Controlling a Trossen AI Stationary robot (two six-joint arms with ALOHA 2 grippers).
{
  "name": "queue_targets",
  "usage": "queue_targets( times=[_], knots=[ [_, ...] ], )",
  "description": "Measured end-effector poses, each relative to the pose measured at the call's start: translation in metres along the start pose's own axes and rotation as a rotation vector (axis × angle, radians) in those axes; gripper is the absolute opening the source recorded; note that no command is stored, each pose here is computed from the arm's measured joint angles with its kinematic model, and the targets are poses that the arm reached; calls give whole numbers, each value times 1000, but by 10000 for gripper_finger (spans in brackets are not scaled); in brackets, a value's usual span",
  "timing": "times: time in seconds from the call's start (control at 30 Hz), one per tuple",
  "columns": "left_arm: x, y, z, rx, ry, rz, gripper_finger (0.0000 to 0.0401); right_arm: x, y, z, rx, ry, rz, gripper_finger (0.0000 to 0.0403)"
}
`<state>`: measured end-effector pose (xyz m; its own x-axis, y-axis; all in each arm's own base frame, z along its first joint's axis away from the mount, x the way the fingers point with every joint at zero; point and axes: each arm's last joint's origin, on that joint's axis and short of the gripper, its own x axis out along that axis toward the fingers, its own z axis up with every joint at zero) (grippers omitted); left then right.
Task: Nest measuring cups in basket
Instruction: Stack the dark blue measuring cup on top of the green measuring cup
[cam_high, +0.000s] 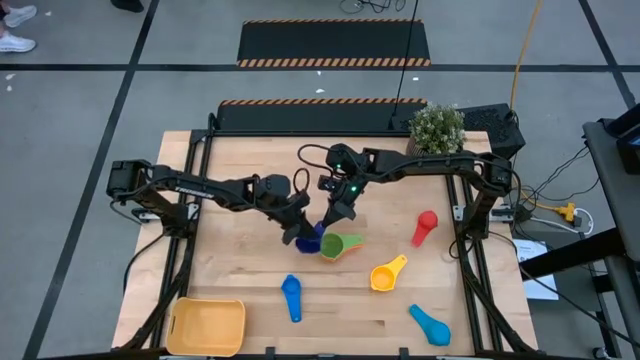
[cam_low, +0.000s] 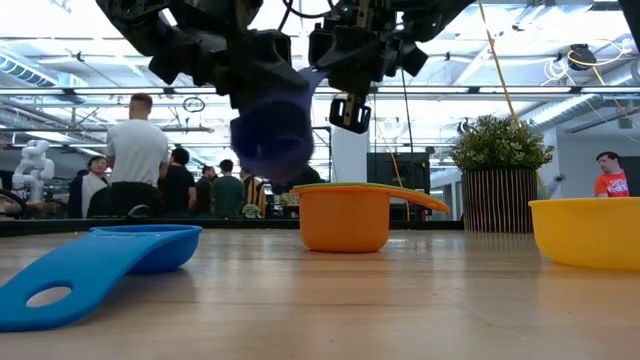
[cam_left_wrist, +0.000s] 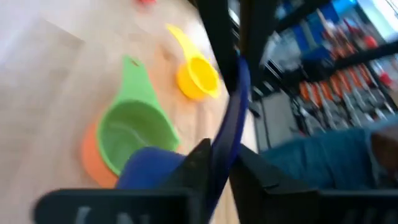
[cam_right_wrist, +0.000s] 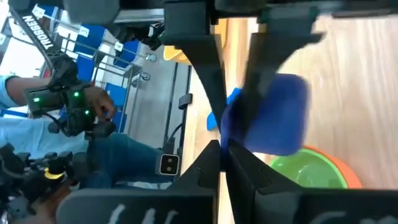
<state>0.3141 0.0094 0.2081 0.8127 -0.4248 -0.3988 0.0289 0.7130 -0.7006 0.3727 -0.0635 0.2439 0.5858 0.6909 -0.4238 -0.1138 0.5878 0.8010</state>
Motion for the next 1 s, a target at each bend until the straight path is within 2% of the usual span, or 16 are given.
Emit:
queue_targets(
  times=[0.27,0.37,0.47,0.6,0.83,1.0],
  knots=[
    [-6,-14,-2,8,-134,187,208,-6,-6,0,96,-8,-33,1],
    [-15,-22,0,1,-172,215,239,-10,-3,-1,126,-9,-38,1],
    [-22,-28,0,-7,-198,251,239,-18,4,-4,153,-3,-45,1],
    [-34,-36,-3,-4,-200,301,216,-28,15,-11,193,22,-64,1],
    [-47,-39,-17,-17,-110,402,168,-49,42,-28,256,29,-161,0],
    [-47,-43,-25,-48,-71,415,149,-63,69,-37,265,-12,-215,0]
  ],
)
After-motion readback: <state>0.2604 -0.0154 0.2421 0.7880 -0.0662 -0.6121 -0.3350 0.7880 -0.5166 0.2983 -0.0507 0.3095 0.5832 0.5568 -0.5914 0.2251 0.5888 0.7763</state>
